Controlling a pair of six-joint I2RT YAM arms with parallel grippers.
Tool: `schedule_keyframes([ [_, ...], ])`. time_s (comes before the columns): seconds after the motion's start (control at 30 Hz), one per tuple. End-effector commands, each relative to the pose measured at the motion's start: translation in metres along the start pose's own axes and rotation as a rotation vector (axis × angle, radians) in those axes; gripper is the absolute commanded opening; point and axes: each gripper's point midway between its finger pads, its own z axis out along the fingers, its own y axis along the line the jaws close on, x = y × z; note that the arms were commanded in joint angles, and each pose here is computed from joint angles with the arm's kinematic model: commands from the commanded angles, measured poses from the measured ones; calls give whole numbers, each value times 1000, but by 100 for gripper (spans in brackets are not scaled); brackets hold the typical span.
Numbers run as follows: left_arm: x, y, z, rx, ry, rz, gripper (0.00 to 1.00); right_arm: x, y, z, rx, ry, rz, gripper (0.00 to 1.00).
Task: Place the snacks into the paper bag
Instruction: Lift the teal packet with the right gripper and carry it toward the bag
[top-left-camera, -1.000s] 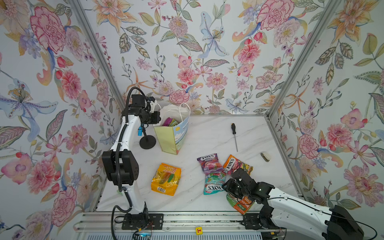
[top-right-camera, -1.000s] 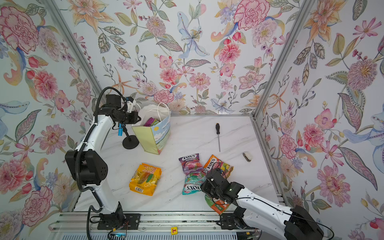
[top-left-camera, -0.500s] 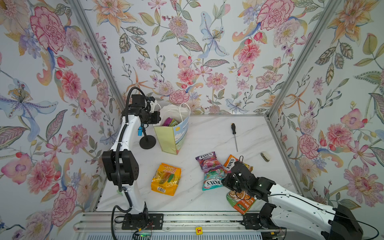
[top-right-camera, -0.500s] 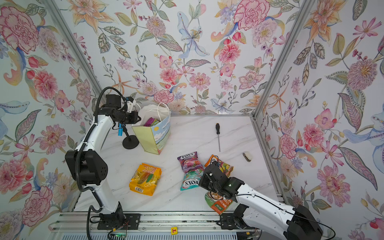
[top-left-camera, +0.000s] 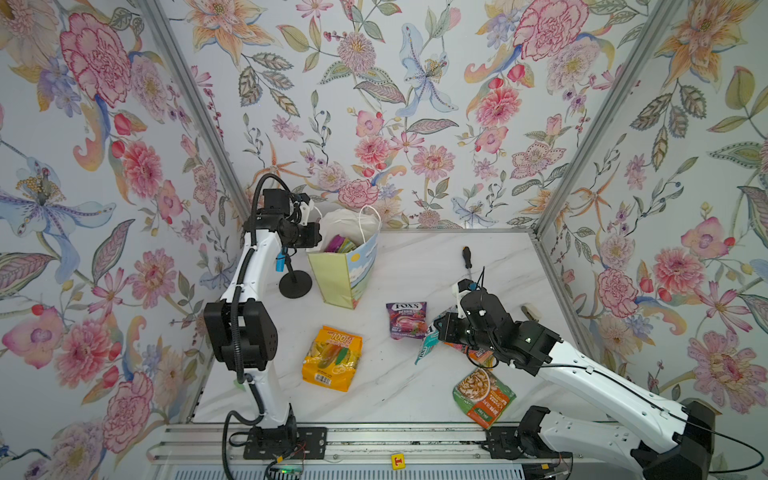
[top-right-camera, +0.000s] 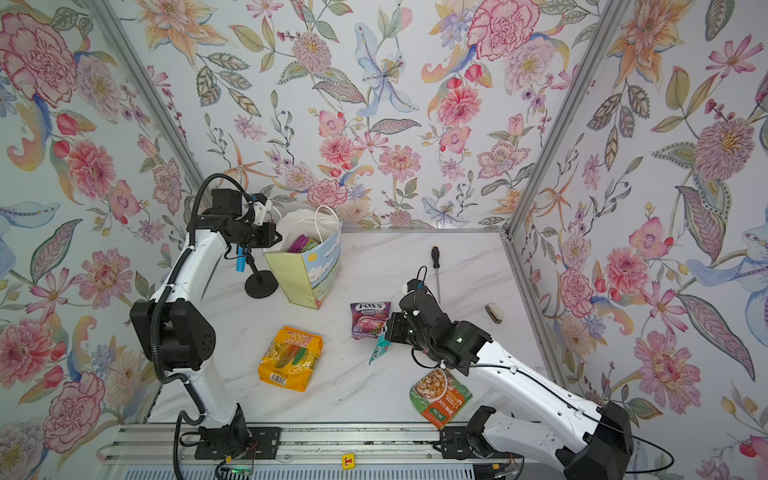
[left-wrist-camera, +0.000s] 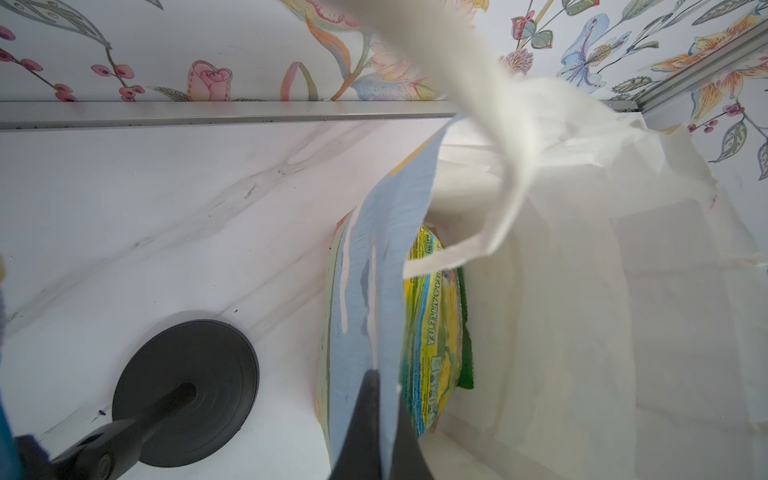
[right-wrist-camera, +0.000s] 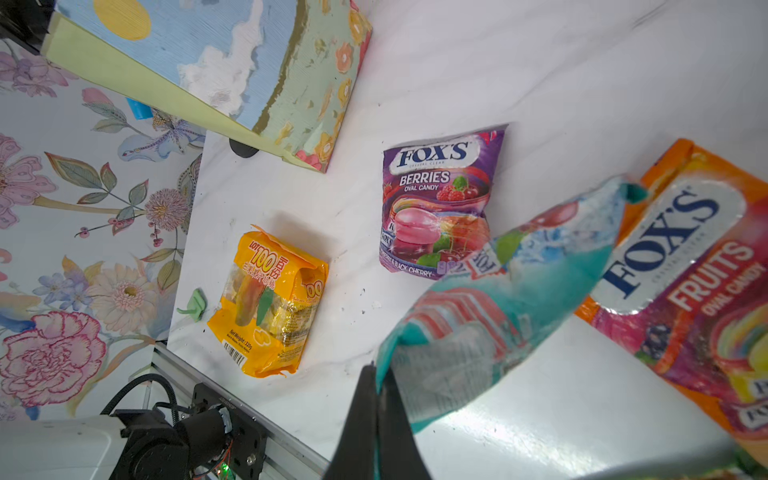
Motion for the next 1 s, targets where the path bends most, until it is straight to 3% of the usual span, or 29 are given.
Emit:
schedule_keyframes([
  [0.0, -2, 2, -13, -13, -20, -4, 2, -29, 19, -14, -24, -73, -86, 0],
  [0.17, -2, 1, -14, -13, -21, -3, 2, -62, 41, -28, -41, -158, -153, 0],
  [0.3, -2, 1, -15, -14, -24, -4, 2, -111, 67, -47, -70, -296, -206, 0],
  [0.43, -3, 0, -15, -9, -28, -5, 2, -155, 96, -64, -182, -415, -204, 0],
  [0.73, -3, -2, -16, -2, -31, -3, 2, -222, 142, -67, -289, -464, -301, 0],
  [0.97, -3, -3, -15, 9, -33, -6, 2, -272, 147, -51, -284, -515, -314, 0],
])
